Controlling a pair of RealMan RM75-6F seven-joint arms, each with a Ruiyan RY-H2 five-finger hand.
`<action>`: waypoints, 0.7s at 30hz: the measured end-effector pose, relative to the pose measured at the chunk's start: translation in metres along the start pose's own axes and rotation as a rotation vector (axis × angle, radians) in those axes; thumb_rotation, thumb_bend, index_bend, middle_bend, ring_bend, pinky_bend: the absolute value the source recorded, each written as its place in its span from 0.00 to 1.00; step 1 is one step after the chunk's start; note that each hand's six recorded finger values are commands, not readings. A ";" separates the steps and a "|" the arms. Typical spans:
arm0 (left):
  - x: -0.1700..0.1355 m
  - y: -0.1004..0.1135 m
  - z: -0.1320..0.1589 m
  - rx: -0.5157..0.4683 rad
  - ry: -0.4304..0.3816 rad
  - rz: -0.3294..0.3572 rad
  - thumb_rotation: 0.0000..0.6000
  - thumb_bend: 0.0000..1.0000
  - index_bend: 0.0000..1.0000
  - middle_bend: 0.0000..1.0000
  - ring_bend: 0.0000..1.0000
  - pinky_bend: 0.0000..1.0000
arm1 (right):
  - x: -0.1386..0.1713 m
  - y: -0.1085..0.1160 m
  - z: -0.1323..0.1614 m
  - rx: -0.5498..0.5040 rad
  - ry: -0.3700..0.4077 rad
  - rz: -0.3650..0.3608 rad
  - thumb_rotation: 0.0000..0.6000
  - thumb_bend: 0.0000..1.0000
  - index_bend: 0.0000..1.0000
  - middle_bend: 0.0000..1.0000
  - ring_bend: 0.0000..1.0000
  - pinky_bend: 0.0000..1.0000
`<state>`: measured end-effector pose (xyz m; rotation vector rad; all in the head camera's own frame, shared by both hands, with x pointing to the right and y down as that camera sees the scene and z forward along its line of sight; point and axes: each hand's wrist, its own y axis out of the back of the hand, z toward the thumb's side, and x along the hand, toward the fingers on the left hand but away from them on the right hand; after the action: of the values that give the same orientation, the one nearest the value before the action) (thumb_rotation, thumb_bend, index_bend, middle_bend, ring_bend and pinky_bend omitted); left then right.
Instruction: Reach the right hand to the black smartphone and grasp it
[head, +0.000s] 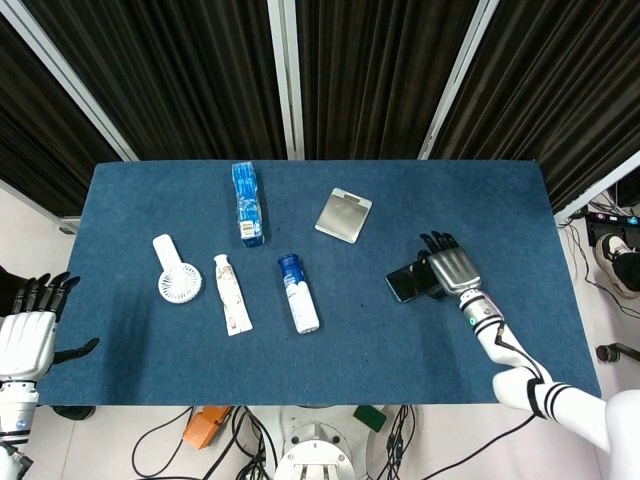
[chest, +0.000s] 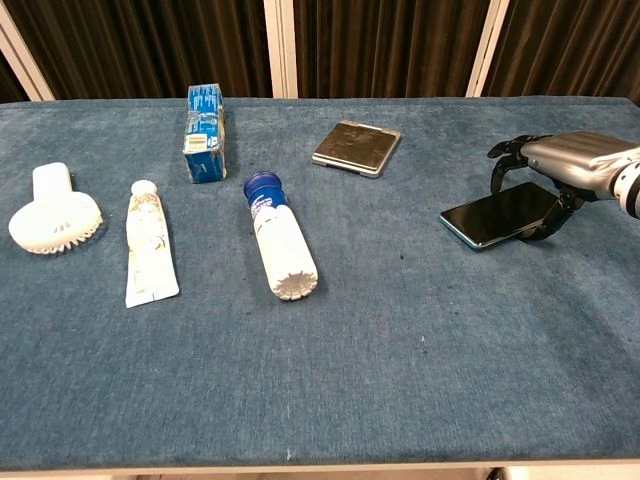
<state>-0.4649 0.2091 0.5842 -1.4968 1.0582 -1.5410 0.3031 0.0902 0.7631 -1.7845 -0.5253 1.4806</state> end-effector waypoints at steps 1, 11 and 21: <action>0.000 0.000 0.000 0.001 0.000 0.000 1.00 0.08 0.13 0.09 0.06 0.00 | -0.001 0.000 0.000 0.001 0.000 0.001 1.00 0.46 0.44 0.11 0.00 0.14; 0.000 0.001 -0.003 0.003 0.005 0.004 1.00 0.08 0.13 0.09 0.06 0.00 | -0.003 0.004 -0.002 0.017 0.010 0.021 1.00 0.73 0.46 0.12 0.00 0.14; 0.004 -0.001 -0.002 0.002 -0.002 0.001 1.00 0.08 0.13 0.09 0.06 0.00 | 0.003 0.015 -0.010 0.025 -0.005 0.093 1.00 0.79 0.45 0.15 0.02 0.14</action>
<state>-0.4666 0.2062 0.5864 -1.4961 1.0556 -1.5396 0.3110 0.0801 0.7502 -1.8082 -0.4296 1.5486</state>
